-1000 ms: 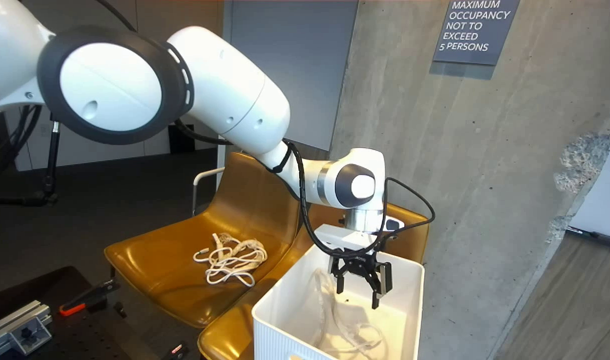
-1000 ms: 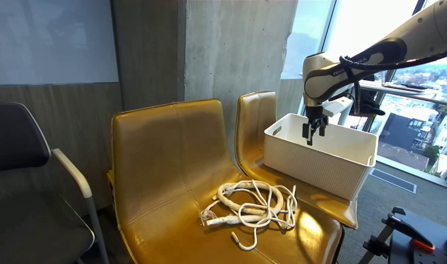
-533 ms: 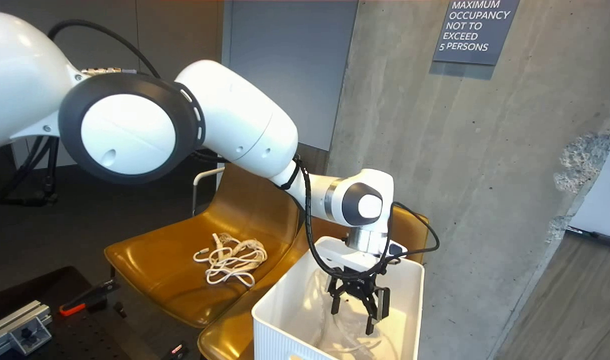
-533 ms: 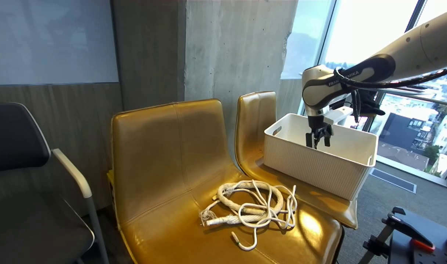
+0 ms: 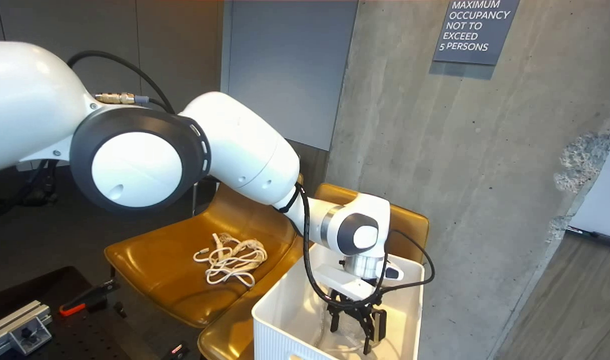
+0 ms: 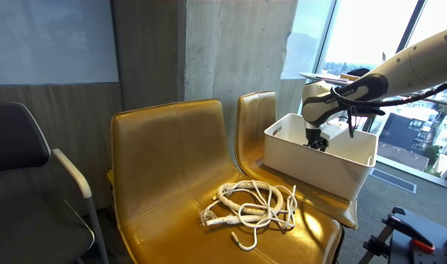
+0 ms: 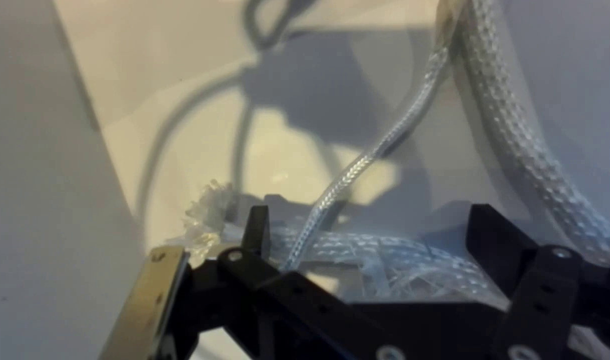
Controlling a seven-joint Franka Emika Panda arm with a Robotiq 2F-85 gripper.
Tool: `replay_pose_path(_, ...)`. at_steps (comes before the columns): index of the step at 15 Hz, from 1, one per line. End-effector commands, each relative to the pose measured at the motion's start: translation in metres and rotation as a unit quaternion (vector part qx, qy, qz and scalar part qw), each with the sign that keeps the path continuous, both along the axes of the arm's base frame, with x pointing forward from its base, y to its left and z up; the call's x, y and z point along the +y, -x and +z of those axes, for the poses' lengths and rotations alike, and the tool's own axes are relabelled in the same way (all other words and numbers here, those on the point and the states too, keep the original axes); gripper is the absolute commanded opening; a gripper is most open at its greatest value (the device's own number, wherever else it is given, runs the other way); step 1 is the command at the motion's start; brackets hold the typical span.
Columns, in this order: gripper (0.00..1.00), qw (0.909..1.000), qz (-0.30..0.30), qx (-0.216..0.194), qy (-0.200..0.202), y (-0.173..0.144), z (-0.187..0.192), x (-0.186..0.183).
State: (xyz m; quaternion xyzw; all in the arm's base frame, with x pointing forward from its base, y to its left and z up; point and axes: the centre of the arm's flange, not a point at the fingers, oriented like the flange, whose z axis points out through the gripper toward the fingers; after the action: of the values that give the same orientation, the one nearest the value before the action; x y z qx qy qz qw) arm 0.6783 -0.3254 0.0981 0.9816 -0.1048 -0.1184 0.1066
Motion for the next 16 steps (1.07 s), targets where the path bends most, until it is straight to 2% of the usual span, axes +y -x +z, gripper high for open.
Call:
replay_pose_path(1,1.00,0.9990,0.008,-0.044,0.001,-0.009,-0.010,-0.006)
replay_pose_path(6,1.00,0.9969,0.027,-0.072,0.014,-0.023,-0.006,0.006)
replay_pose_path(13,1.00,0.9949,0.044,-0.088,0.024,-0.029,-0.004,0.011)
replay_pose_path(16,1.00,0.9915,0.071,-0.099,0.045,-0.031,0.007,0.011)
